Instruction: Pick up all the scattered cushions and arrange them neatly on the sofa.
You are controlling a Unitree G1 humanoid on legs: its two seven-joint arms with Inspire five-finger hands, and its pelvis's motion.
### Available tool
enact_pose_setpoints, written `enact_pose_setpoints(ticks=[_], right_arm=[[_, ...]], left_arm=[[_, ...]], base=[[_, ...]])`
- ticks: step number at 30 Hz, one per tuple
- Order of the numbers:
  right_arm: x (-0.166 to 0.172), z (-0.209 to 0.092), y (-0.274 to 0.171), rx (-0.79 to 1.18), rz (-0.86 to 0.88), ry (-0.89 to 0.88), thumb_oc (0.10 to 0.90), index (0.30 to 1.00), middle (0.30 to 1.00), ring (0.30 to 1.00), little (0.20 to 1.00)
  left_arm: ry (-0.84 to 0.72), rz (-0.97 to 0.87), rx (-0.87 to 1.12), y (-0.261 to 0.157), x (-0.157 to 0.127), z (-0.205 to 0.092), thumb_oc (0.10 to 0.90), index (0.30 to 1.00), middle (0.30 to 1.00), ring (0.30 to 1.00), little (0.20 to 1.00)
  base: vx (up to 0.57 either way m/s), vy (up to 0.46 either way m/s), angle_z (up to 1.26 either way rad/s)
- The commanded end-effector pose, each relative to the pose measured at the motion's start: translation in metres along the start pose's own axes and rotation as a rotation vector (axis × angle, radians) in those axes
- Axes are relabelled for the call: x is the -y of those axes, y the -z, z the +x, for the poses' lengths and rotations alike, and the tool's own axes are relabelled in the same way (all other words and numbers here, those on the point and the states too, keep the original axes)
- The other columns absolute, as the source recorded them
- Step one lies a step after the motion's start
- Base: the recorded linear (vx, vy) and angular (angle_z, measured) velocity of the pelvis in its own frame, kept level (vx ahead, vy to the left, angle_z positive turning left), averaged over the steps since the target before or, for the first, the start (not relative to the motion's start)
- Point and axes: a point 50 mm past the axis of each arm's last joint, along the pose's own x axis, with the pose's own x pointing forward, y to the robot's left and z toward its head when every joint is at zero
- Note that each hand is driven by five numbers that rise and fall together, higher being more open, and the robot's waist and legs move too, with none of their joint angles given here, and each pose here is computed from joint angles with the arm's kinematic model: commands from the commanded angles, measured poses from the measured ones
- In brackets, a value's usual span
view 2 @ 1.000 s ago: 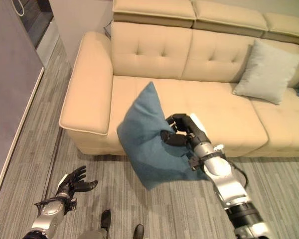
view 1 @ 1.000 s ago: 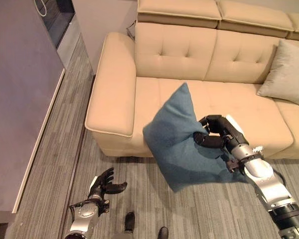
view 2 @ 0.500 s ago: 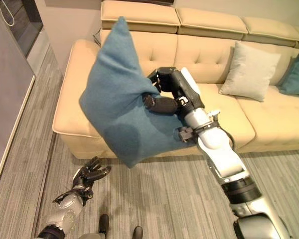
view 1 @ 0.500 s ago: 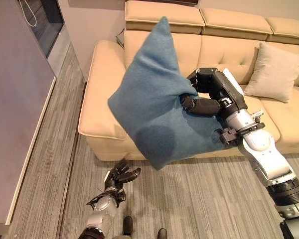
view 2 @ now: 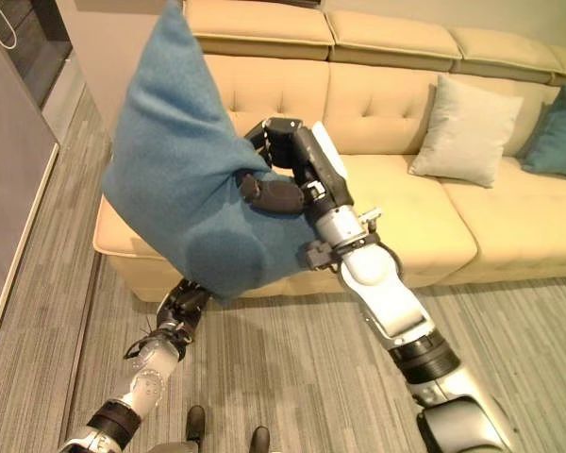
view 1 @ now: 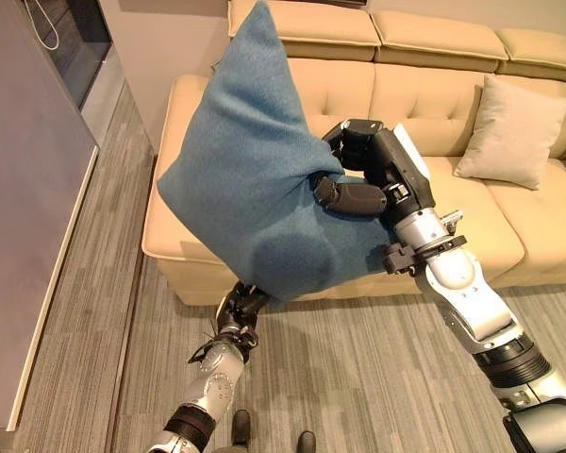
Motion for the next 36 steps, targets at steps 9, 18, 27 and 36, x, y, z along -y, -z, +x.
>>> enact_pose_setpoints(ticks=[9,18,27,36], right_arm=[[0.019,-0.003,-0.007,0.133,0.003,0.125,0.400,0.300,0.300,0.300,0.300],[0.031,-0.082,0.054,-0.203,-0.037,0.193,0.400,0.300,0.300,0.300,0.300],[0.022,-0.139,0.088,-0.424,-0.030,0.261,0.400,0.300,0.300,0.300,0.300],[0.016,-0.162,0.108,-0.559,0.011,0.260,0.400,0.300,0.300,0.300,0.300]], left_arm=[[0.330,-0.005,0.173,-0.027,0.060,0.003,0.400,0.300,0.300,0.300,0.300],[0.271,0.413,0.023,-0.005,-0.006,-0.011,0.400,0.300,0.300,0.300,0.300],[0.265,0.473,-0.057,0.009,-0.022,-0.019,0.400,0.300,0.300,0.300,0.300],[0.262,0.464,-0.095,0.020,-0.027,-0.023,0.400,0.300,0.300,0.300,0.300]], base=[[0.00,-0.027,-0.03],[-0.03,-0.086,0.02],[-0.09,-0.127,0.00],[-0.02,-0.042,0.02]])
